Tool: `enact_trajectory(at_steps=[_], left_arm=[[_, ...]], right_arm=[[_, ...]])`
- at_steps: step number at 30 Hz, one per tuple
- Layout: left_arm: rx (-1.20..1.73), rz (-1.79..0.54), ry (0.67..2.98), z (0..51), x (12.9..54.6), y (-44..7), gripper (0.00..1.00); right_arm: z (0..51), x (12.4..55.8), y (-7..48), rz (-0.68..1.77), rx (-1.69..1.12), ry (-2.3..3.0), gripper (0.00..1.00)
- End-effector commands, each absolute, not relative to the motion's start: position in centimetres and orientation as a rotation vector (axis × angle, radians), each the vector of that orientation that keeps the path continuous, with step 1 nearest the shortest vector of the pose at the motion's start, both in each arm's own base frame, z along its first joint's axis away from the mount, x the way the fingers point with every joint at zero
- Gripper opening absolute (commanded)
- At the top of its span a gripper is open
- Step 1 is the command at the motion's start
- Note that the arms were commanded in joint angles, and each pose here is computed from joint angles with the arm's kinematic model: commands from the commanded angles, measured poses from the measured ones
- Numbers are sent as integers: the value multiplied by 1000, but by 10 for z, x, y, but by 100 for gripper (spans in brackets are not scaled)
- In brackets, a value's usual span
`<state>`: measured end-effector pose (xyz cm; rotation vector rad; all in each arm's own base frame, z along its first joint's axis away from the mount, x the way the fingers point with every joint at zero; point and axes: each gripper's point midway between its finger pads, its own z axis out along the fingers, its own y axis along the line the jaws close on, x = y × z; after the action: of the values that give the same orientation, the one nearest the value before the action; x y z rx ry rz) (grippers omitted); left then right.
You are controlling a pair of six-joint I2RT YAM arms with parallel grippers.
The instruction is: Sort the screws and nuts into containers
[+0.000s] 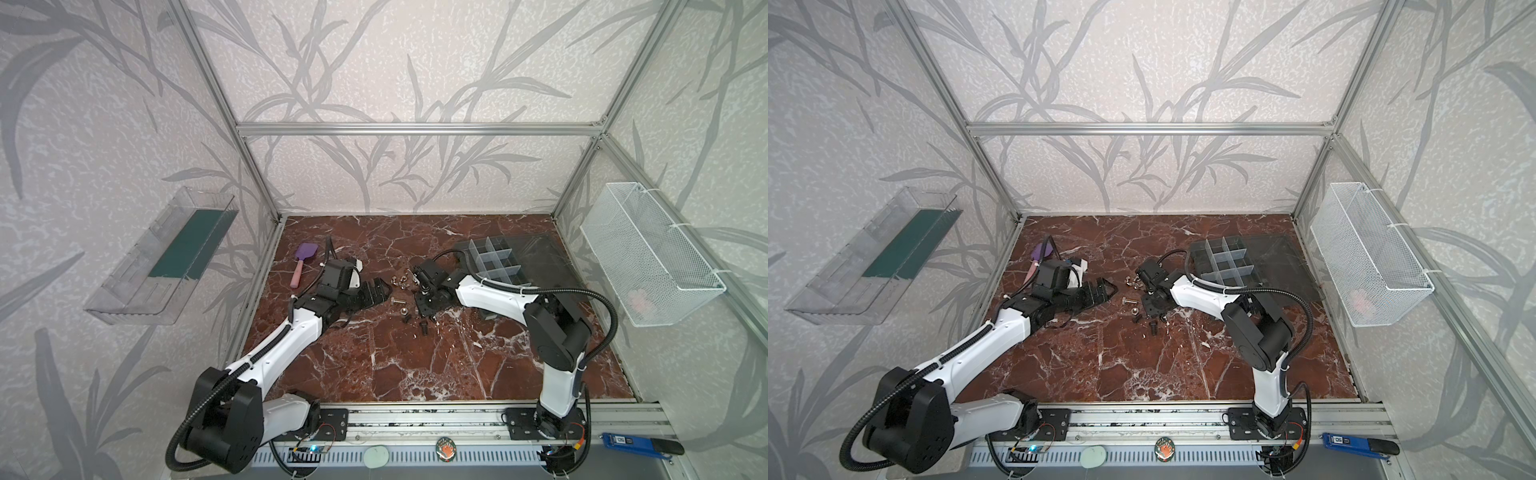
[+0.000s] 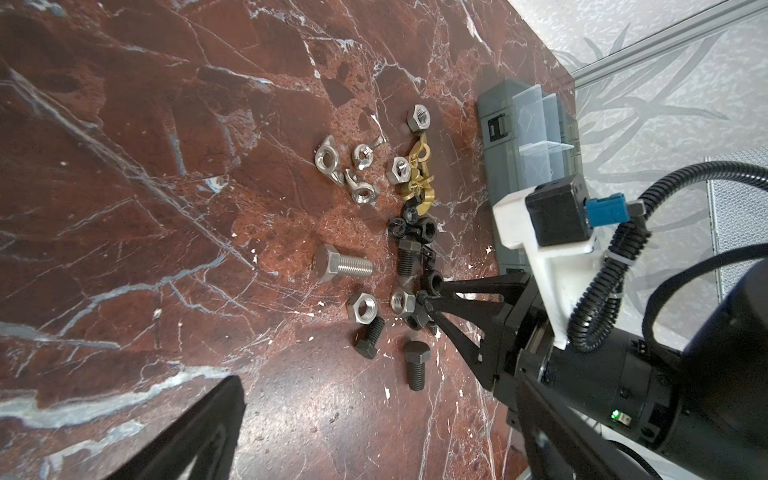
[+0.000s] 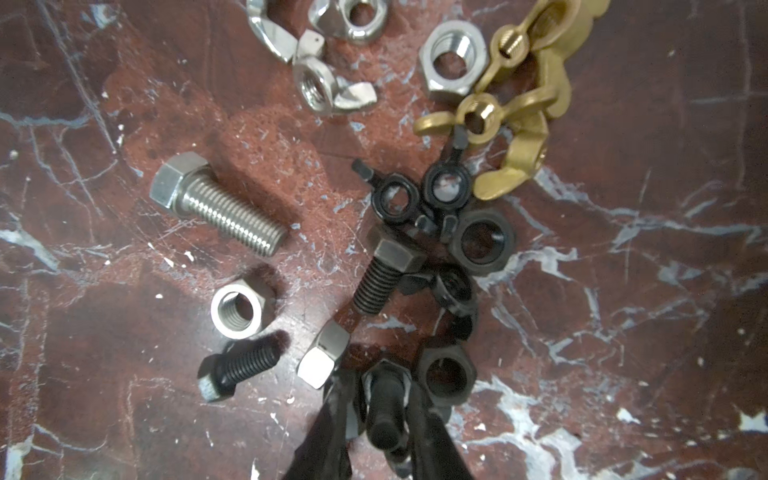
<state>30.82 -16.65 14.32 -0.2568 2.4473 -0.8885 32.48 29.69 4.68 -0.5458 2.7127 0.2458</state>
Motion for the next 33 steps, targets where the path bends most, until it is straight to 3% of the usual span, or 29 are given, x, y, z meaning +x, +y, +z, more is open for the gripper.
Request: enact_trajectory(at_steps=[1,18,22,33], left_arm=[[-265,-913,2426,149,312,-168,99],[-274,-905,2431,146,313,-167,99],[-275,-908,2430,147,313,-168,99],[-210,-903,2386,160,314,-171,99]], right_arm=[[39,322,285,206,-544,2747,24],[27,309,277,223,-549,2796,20],[29,309,277,235,-545,2794,14],[81,328,277,299,-516,2691,9]])
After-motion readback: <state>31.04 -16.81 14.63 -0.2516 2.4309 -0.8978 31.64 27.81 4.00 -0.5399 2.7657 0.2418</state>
